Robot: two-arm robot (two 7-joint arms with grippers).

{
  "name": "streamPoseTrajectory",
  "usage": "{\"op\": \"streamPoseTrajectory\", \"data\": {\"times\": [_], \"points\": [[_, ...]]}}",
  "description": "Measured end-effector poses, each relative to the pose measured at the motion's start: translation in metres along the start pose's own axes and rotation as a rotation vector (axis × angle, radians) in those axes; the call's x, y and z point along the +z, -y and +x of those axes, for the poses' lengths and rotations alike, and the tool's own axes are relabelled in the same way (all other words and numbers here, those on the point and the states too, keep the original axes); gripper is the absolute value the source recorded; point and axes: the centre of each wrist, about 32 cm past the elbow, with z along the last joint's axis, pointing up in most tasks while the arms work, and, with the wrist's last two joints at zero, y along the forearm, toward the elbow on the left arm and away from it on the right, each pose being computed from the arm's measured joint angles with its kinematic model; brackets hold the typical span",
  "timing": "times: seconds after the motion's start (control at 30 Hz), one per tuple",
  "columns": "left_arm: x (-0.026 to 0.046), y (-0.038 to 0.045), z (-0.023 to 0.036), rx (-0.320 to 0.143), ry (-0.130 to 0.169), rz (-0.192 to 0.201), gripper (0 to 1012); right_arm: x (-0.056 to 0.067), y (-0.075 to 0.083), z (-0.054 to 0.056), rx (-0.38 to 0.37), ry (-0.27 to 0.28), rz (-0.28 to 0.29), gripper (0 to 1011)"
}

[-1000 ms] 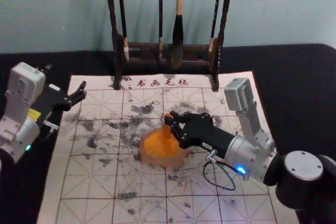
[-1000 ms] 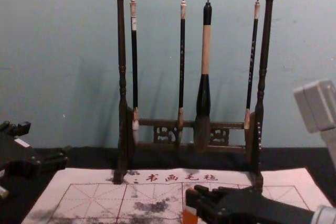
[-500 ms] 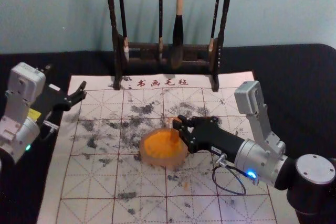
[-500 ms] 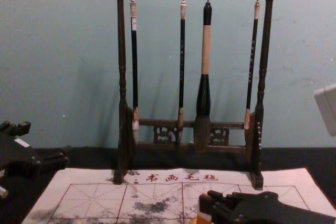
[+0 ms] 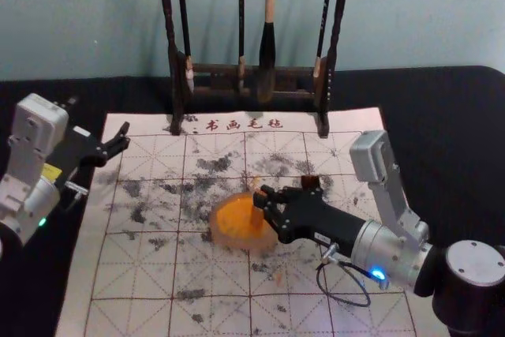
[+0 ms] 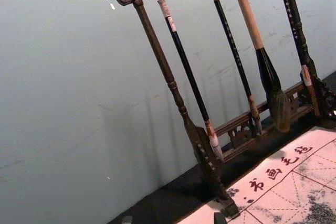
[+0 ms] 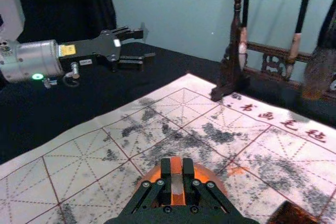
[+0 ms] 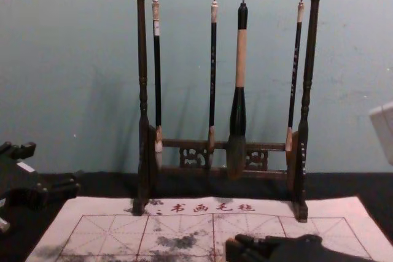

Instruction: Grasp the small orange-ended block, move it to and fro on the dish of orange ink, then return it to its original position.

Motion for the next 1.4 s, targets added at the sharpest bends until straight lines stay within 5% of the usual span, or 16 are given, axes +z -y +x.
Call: {"op": "streamPoseTrajectory", "data": {"times": [0.67,1.03,1.4], "points": [[0.0,0.0,0.0,0.0,0.0,0.0,1001,0.0,-0.021,-0.01,0.032,-0.006,0.003,126],[0.0,0.0,0.0,0.0,0.0,0.0,1001,0.002,-0.035,-0.004,-0.009,0.002,0.015,126],[0.0,0.0,0.0,0.0,0.0,0.0,1001,0.004,-0.033,0.004,-0.047,0.002,0.02,126]]}}
